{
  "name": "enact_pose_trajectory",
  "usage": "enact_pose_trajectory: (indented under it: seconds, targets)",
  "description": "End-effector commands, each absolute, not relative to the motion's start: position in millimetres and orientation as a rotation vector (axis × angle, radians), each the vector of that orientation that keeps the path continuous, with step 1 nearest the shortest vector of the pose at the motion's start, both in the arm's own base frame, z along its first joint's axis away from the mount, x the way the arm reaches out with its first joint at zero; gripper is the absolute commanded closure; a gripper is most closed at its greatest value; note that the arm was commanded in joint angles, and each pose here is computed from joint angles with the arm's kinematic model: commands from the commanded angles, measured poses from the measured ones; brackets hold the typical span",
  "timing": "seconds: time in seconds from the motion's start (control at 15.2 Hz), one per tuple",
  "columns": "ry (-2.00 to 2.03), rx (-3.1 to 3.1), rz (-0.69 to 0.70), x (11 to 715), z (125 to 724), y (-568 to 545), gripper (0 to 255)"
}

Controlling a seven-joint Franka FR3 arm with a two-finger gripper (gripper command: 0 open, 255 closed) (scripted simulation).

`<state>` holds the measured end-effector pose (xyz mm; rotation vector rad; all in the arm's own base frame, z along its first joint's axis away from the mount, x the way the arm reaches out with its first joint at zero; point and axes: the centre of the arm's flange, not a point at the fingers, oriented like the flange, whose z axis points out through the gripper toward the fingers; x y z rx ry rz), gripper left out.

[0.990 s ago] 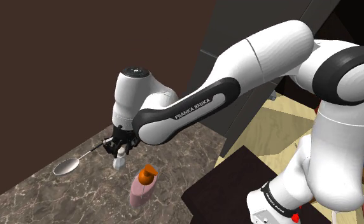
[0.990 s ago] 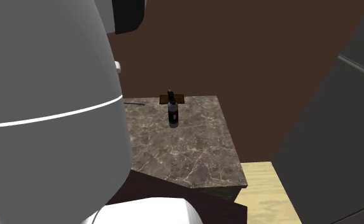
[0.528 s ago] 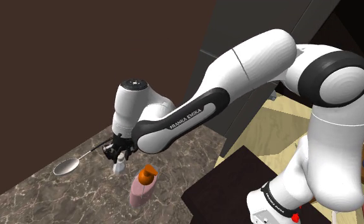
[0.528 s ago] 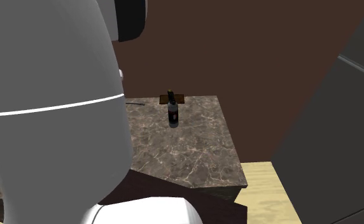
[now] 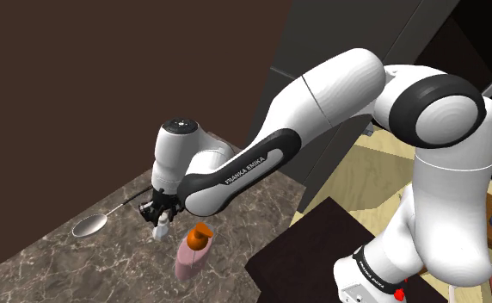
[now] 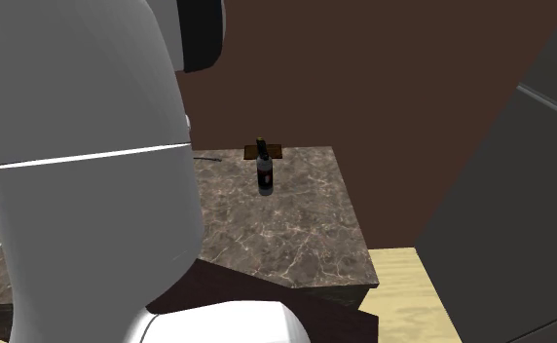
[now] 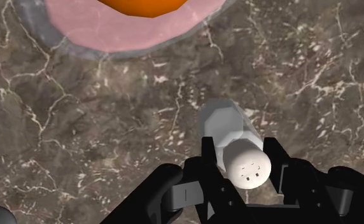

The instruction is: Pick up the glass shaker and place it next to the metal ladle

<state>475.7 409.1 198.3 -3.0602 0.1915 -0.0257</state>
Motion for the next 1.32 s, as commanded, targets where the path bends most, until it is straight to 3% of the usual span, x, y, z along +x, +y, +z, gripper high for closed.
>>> enact_pose_trajectory:
  seconds: [0.0,0.2,0.26,0.59,0.86,1.25]
  targets:
    - [0.192,-3.060,-0.026,476,198,409,255]
    - [0.192,-3.060,-0.026,476,198,409,255]
    - [0.192,-3.060,-0.026,476,198,409,0]
    - [0.192,-3.060,-0.026,476,198,409,0]
    - [0.192,-3.060,-0.026,475,248,405,0]
    - [0.192,-3.060,-0.026,475,248,405,0]
